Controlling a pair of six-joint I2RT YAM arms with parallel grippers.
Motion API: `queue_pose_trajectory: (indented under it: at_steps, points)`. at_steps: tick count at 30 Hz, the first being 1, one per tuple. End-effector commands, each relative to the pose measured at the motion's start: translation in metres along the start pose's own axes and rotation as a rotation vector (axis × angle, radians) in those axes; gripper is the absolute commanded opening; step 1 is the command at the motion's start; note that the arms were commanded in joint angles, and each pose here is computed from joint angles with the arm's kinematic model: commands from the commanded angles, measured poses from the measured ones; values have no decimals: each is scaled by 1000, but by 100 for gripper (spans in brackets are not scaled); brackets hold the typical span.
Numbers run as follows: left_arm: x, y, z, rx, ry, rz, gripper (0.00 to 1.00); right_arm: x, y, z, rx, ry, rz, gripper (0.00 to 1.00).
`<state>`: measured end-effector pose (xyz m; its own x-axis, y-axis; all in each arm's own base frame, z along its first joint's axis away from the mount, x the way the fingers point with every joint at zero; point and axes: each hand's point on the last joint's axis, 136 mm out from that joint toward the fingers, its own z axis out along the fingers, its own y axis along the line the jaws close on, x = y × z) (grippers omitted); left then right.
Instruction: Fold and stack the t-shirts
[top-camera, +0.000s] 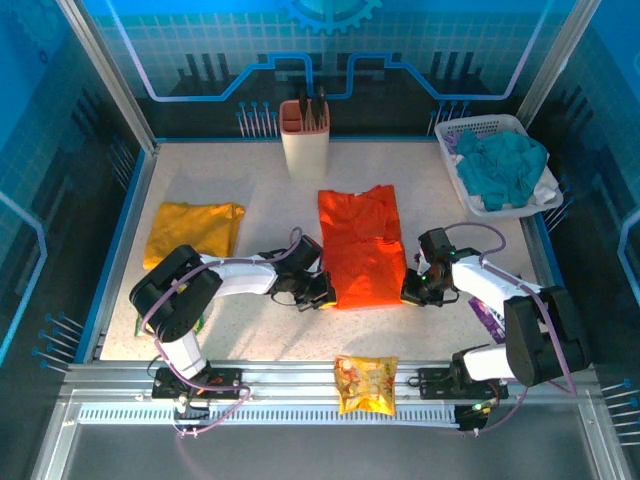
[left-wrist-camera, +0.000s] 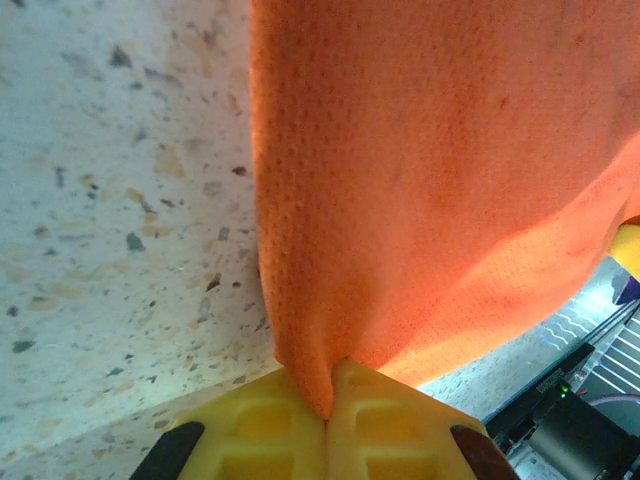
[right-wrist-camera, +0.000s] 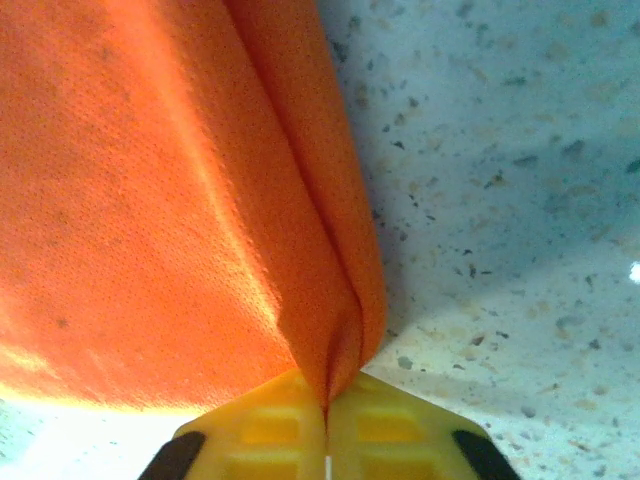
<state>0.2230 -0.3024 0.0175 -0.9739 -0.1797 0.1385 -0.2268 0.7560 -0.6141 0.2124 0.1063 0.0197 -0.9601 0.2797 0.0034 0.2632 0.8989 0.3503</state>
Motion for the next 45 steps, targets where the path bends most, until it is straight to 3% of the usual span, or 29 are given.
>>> queue_pose_trajectory:
  at_steps: [1, 16, 24, 34, 45]
  points:
    - [6, 10, -2, -57, 13, 20, 0, 4, 0, -1, 1, 10, -5, 1]
    - [50, 13, -10, -102, 30, 50, 0, 44, -5, -21, -38, 24, 2, 0]
    - [58, -8, -48, -74, -32, 76, 0, 49, 11, -58, -95, -30, 0, 0]
    - [35, -52, -89, 15, -99, 91, 0, 9, 47, -112, -125, -167, -66, 0]
    - [-3, -75, -116, 57, -130, 107, 0, -36, 80, -131, -187, -234, -93, 0]
